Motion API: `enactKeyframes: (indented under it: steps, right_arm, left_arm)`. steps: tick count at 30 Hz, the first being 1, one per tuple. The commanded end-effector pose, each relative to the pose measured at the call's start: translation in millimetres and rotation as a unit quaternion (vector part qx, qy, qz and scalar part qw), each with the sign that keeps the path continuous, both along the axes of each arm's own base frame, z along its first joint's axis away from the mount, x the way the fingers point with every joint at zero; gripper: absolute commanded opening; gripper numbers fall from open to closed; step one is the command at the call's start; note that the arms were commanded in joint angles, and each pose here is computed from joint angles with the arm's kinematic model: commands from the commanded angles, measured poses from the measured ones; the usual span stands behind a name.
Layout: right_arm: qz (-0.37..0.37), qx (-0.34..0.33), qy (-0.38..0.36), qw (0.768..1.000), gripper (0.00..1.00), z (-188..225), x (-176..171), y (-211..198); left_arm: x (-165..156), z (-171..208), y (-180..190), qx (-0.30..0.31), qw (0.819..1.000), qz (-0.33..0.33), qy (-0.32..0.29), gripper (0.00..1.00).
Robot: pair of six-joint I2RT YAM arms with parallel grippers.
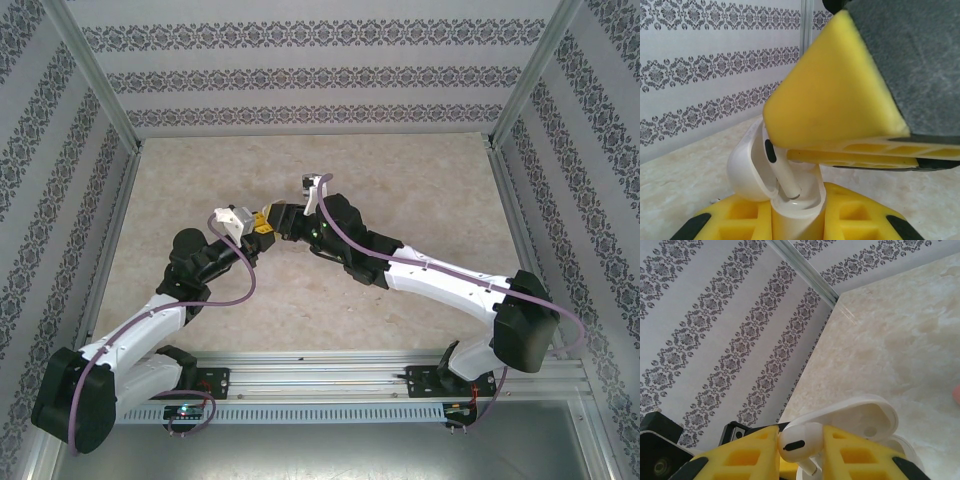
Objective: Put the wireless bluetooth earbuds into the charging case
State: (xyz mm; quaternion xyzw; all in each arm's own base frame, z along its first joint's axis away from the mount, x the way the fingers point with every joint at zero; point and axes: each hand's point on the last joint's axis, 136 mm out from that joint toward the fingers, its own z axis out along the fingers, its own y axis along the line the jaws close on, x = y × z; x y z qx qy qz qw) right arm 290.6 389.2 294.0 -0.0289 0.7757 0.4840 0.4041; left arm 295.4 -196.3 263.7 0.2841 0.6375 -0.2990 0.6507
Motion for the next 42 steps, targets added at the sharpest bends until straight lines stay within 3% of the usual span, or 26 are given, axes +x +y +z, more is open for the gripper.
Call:
enactKeyframes:
  steps: [1, 22, 42]
  right_arm:
    - [0.027, -0.017, 0.035, 0.999, 0.24, -28.2, -12.6, 7.0]
    - [0.016, -0.094, 0.087, 0.992, 0.28, -65.5, -20.0, -0.8]
    - [0.002, -0.11, 0.106, 0.988, 0.35, -75.0, -18.6, -5.2]
  left_arm:
    - [0.5, 38.8, -0.8, -0.03, 0.998, 0.004, -0.05, 0.0]
    - [4.8, 47.7, 3.2, -0.037, 0.997, 0.022, -0.065, 0.0]
    - [2.2, 47.5, 4.2, -0.036, 0.997, 0.022, -0.066, 0.0]
